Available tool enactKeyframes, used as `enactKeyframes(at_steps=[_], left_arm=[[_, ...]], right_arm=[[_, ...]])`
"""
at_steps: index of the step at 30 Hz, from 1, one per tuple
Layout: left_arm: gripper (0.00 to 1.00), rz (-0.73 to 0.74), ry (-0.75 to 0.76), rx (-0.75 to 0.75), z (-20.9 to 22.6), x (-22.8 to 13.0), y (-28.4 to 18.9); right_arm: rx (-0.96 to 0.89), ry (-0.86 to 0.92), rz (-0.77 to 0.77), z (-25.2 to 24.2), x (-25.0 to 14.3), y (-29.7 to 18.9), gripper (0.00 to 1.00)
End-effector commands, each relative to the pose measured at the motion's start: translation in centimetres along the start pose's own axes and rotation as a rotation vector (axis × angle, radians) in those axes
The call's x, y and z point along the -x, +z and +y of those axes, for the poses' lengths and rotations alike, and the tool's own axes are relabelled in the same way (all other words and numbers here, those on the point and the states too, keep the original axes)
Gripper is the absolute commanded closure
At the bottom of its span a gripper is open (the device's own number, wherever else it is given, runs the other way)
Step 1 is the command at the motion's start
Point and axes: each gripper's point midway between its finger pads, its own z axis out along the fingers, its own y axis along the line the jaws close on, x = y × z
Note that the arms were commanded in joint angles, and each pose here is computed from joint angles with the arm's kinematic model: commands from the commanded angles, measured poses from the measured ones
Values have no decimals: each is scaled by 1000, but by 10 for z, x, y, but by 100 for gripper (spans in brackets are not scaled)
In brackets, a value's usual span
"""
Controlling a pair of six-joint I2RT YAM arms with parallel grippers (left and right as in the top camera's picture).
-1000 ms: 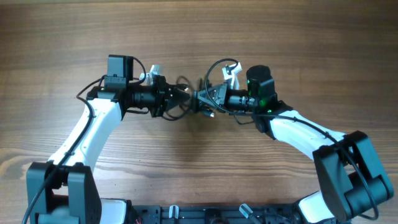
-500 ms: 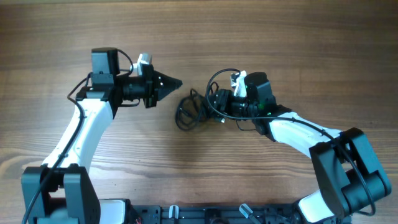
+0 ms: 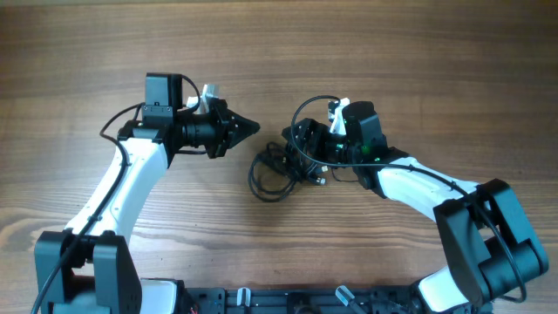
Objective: Untangle cables
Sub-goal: 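Open the left gripper, release the cables, and hold it aside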
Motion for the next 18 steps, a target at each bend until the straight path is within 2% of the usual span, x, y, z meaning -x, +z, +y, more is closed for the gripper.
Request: enactKeyframes(at_steps=[1, 18], left_arm=[[96, -88, 48, 45, 1, 13, -5], [94, -132, 13, 83, 8, 20, -6]], right_arm=[[-11, -18, -21, -2, 5, 1, 0], [-11, -18, -21, -2, 5, 1, 0]])
